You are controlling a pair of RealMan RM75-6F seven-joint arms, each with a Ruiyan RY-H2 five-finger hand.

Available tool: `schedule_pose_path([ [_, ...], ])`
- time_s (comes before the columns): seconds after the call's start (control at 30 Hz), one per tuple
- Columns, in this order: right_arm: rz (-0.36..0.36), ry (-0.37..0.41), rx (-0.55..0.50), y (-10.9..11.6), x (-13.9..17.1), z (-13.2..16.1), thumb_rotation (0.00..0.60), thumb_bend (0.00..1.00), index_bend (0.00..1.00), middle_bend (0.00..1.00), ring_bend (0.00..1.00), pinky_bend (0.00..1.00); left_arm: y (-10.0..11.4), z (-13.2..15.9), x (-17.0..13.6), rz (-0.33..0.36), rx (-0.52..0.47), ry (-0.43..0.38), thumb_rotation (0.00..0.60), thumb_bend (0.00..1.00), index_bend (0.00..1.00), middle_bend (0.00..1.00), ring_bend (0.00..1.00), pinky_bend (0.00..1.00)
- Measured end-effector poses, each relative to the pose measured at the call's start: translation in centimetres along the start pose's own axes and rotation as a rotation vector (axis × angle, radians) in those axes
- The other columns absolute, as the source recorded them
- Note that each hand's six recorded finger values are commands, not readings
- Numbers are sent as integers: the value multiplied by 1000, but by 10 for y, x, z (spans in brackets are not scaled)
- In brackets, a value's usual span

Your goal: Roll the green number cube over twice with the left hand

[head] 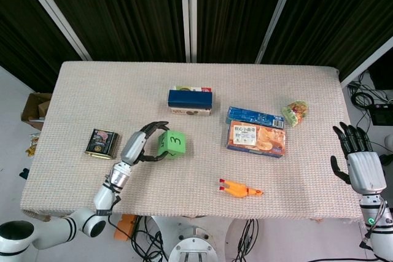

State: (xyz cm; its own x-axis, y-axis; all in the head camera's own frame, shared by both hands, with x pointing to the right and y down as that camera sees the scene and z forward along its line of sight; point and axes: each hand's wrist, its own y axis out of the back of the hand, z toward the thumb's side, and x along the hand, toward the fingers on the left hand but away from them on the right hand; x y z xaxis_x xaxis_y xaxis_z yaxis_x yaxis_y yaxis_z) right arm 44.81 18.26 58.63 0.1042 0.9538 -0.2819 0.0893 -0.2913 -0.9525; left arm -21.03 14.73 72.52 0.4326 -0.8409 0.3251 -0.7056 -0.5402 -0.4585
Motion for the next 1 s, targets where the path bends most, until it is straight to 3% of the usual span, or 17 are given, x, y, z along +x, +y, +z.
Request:
schedule_pose_path([
  [0.33,5,2,9,0,0,2,600,423,0,0,0,0,-6,-10,-7,12,-37,-20,600,334,168,511,162,178],
  [0.57,4,-1,5,0,-1,2,600,422,0,0,0,0,-3,-12,-8,17,-25,-21,600,313,125,203,145,178],
  [1.0,-11,2,-6,3,-1,2,600,422,0,0,0,0,10,-14,-15,44,-24,-18,600,304,101,116,106,177],
])
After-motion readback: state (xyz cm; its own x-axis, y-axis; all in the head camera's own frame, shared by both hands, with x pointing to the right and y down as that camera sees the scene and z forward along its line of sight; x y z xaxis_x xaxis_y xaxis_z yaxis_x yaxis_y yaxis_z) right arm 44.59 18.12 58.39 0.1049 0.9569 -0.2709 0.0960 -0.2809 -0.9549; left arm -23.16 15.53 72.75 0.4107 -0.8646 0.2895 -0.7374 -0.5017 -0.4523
